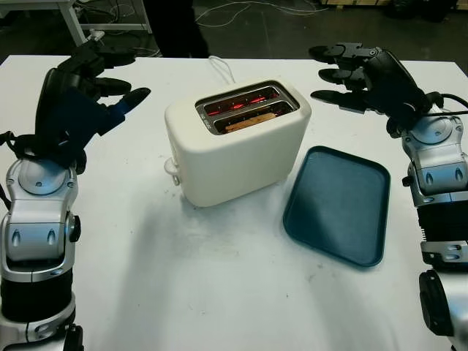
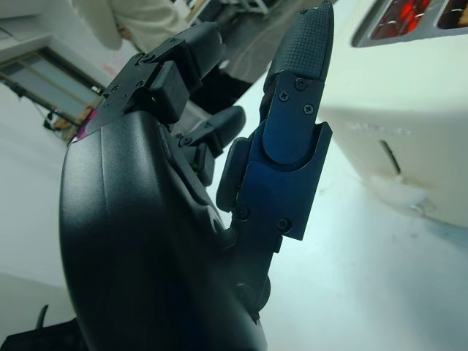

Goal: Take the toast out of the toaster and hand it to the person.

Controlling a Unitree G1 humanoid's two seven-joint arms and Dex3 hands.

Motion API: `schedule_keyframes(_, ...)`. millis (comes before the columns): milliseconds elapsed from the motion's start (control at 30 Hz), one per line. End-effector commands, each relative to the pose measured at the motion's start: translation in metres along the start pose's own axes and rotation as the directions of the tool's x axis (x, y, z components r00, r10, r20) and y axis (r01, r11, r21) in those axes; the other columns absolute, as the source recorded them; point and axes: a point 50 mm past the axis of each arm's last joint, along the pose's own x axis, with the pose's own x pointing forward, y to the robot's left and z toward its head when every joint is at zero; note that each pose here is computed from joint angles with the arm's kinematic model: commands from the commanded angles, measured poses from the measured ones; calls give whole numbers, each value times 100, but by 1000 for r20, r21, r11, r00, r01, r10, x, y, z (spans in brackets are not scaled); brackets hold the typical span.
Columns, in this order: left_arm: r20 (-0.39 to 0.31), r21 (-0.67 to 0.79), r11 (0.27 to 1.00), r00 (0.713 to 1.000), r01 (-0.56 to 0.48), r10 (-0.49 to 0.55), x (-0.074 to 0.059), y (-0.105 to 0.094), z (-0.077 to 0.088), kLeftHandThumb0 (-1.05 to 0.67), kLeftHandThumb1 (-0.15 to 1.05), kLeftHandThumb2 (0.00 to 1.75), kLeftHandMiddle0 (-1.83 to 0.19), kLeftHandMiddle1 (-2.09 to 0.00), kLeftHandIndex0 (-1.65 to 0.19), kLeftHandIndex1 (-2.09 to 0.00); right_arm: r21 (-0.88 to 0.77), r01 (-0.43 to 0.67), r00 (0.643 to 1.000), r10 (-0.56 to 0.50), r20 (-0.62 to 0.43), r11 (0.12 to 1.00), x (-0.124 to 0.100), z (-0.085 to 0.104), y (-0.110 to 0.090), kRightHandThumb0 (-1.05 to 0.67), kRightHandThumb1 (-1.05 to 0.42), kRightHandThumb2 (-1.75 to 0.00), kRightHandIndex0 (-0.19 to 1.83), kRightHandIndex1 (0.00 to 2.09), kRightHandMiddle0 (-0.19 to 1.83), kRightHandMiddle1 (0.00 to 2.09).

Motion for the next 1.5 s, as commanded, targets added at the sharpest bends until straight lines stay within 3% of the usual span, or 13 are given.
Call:
schedule_keyframes(0,0,-11,1000,1000,25,-25,-1,-3,-2,-76,91,0,-35,-95,-42,-63,-2,4,1000,-4,22,1000,1,6,-5,-37,-91,0,56,1,53,1)
schedule_keyframes(400,20,-8,999,999,46,-46,-3,-8,2,-79,92,1,-33,-101,-41,-68,-17,-11,1000,12,16,1000,-4,7,-3,-43,-92,-2,57,1,53,0)
schedule_keyframes(967,15,20,999,999,33,-34,-12,-3,7,-77,92,3,-31,-98,-37,-69,-2,7,999,-6,34,1000,-14,10,-6,-38,-92,-2,55,0,51,0)
schedule_keyframes(1467,23,26,999,999,26,-26,-11,-2,6,-75,92,2,-33,-96,-39,-68,-20,13,999,-12,46,1000,-15,11,-5,-38,-92,-1,55,0,52,0)
